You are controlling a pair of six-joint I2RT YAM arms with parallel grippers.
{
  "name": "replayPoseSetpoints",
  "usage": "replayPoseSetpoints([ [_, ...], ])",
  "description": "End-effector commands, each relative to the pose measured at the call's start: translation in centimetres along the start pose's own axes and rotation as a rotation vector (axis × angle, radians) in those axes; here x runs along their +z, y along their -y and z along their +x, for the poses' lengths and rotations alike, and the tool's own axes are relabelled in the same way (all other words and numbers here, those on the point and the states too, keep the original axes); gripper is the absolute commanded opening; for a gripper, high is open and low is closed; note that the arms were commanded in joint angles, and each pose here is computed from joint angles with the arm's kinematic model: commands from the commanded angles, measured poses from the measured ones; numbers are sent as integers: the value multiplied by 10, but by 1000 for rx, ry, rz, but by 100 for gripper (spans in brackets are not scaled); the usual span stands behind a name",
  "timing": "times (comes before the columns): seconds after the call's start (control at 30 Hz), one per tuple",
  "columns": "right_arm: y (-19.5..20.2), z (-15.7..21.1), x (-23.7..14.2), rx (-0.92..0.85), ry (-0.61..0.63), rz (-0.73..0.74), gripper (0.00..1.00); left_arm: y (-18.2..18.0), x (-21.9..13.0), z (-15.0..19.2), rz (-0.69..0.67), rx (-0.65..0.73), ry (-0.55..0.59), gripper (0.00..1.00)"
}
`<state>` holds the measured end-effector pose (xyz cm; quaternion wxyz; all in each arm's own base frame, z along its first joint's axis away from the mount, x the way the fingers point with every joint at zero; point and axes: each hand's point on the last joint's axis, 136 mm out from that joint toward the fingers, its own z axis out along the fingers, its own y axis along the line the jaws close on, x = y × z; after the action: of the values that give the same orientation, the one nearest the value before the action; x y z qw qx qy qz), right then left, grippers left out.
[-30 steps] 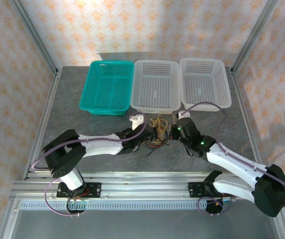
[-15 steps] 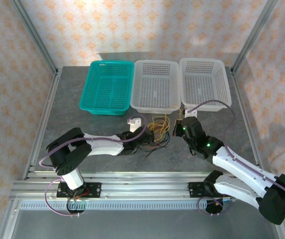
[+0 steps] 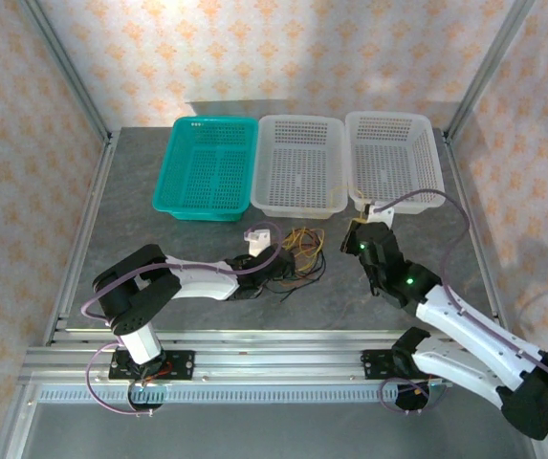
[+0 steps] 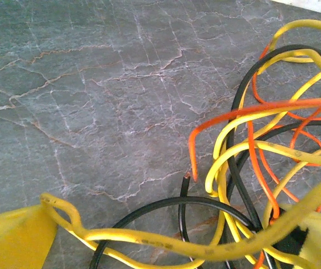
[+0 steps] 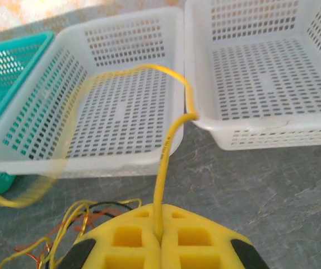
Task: Untangle the cables
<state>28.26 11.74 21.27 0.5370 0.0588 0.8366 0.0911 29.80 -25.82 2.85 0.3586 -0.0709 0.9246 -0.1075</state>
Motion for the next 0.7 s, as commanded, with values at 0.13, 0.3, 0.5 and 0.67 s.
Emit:
replayPoseSetpoints([
  [0.13,10,-33,-17,49,100,41,0,-30,6,15,-86,3,-29,99],
  [0.3,16,-34,-19,59,103,70,0,-29,4,13,-77,5,-27,99],
  [0.5,18,-39,-21,110,132,70,0,-5,-16,-11,31,-12,17,100],
  [0.67,15,-48,-24,147,164,51,0,11,-43,-44,103,-31,95,100],
])
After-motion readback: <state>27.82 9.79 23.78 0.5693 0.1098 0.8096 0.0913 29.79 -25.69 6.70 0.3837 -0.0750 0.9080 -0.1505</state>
